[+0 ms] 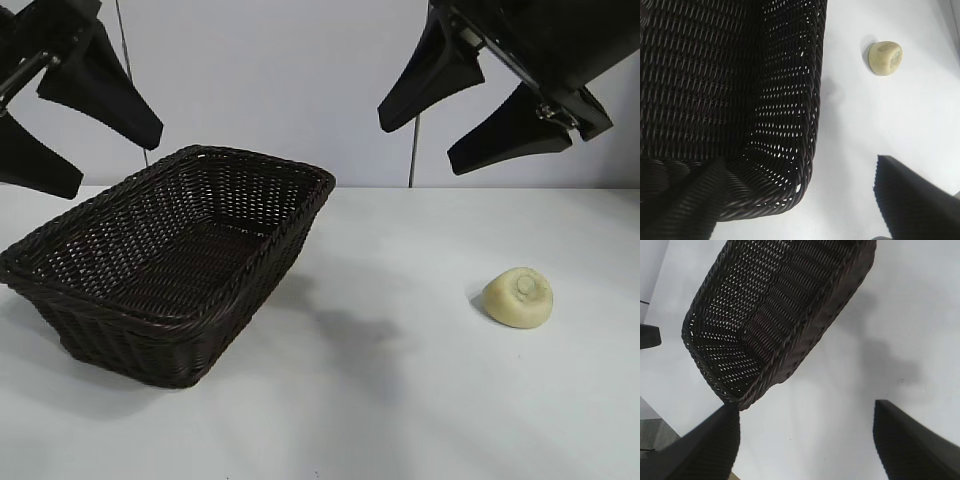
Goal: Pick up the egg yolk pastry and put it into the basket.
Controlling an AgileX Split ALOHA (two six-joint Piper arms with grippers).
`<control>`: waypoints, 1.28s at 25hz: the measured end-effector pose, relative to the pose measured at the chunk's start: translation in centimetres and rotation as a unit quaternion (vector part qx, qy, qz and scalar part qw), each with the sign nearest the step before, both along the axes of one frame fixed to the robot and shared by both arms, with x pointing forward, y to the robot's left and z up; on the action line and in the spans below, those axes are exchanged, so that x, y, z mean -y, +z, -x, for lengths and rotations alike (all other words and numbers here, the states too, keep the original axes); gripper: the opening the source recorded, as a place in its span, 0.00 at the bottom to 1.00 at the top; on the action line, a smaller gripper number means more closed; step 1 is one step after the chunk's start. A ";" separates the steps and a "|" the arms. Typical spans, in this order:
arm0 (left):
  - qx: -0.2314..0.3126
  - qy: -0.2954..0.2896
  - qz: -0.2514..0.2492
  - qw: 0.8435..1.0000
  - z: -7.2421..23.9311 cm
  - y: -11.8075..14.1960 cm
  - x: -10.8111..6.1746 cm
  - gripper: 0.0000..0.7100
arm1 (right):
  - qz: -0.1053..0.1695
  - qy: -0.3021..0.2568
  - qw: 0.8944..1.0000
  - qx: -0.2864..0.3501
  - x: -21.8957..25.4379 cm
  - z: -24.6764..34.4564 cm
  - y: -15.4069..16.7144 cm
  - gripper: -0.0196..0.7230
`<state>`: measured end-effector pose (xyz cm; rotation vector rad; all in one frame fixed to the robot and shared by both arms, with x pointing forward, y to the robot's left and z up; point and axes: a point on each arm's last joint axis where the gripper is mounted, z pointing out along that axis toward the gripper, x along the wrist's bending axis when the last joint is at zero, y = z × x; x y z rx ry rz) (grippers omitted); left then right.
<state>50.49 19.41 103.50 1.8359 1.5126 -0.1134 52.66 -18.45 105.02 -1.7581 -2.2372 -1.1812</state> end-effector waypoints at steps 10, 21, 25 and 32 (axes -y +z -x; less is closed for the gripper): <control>0.000 0.000 0.000 1.000 0.0 0.0 0.0 0.83 | 0.000 0.001 1.000 0.000 0.0 0.0 0.0 0.75; 0.000 0.000 0.000 1.000 0.0 0.0 0.0 0.83 | 0.000 0.001 1.000 0.000 0.0 0.0 0.0 0.75; 0.003 0.003 -0.001 1.000 -0.1 0.0 0.0 0.83 | 0.000 0.001 1.000 0.000 0.0 0.0 0.0 0.75; -0.041 0.054 0.028 0.997 0.0 0.0 0.0 0.83 | 0.000 0.001 1.000 0.000 0.0 0.0 0.0 0.75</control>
